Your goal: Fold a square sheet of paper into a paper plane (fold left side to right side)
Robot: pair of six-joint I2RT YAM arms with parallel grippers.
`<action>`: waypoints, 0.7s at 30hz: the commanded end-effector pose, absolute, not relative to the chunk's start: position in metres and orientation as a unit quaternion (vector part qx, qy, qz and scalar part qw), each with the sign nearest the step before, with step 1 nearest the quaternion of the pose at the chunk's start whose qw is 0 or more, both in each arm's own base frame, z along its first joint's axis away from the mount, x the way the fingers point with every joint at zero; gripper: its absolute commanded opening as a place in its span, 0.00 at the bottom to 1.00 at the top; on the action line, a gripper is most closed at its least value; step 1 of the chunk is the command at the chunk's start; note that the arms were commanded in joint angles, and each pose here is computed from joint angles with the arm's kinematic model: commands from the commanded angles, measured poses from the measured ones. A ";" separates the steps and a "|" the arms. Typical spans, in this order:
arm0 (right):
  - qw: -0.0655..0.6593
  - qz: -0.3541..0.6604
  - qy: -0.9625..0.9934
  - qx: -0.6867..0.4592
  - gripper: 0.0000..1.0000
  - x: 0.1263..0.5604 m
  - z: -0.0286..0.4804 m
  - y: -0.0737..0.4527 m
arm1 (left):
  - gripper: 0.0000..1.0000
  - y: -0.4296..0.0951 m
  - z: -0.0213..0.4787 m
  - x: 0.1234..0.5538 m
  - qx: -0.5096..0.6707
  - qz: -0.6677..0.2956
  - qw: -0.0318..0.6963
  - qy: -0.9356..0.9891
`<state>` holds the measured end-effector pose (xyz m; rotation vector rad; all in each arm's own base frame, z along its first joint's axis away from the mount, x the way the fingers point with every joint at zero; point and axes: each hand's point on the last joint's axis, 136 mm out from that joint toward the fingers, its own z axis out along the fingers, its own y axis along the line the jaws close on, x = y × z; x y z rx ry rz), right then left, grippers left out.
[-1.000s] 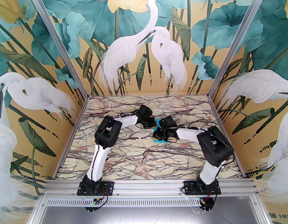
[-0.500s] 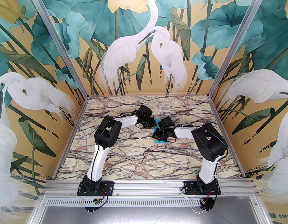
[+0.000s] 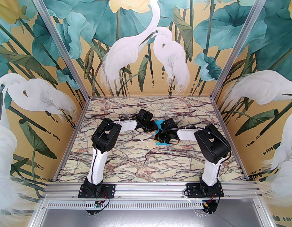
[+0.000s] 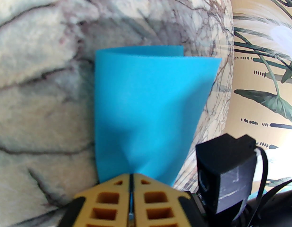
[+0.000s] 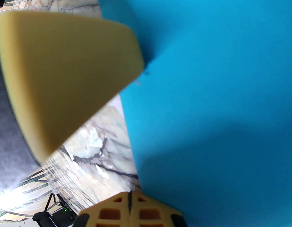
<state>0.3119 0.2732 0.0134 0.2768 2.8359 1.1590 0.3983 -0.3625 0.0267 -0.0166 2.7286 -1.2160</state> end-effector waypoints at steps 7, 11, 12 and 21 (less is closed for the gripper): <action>-0.027 0.345 0.933 0.104 0.00 0.274 -0.024 0.257 | 0.10 -0.351 -0.003 0.417 -0.012 -0.372 0.087 0.924; -0.035 0.342 0.933 0.107 0.00 0.268 -0.027 0.255 | 0.10 -0.348 -0.004 0.428 -0.016 -0.368 0.092 0.925; -0.037 0.341 0.933 0.108 0.00 0.266 -0.028 0.254 | 0.10 -0.347 -0.005 0.431 -0.016 -0.367 0.094 0.925; -0.043 0.336 0.934 0.111 0.00 0.260 -0.030 0.250 | 0.10 -0.338 -0.018 0.451 -0.027 -0.356 0.094 0.929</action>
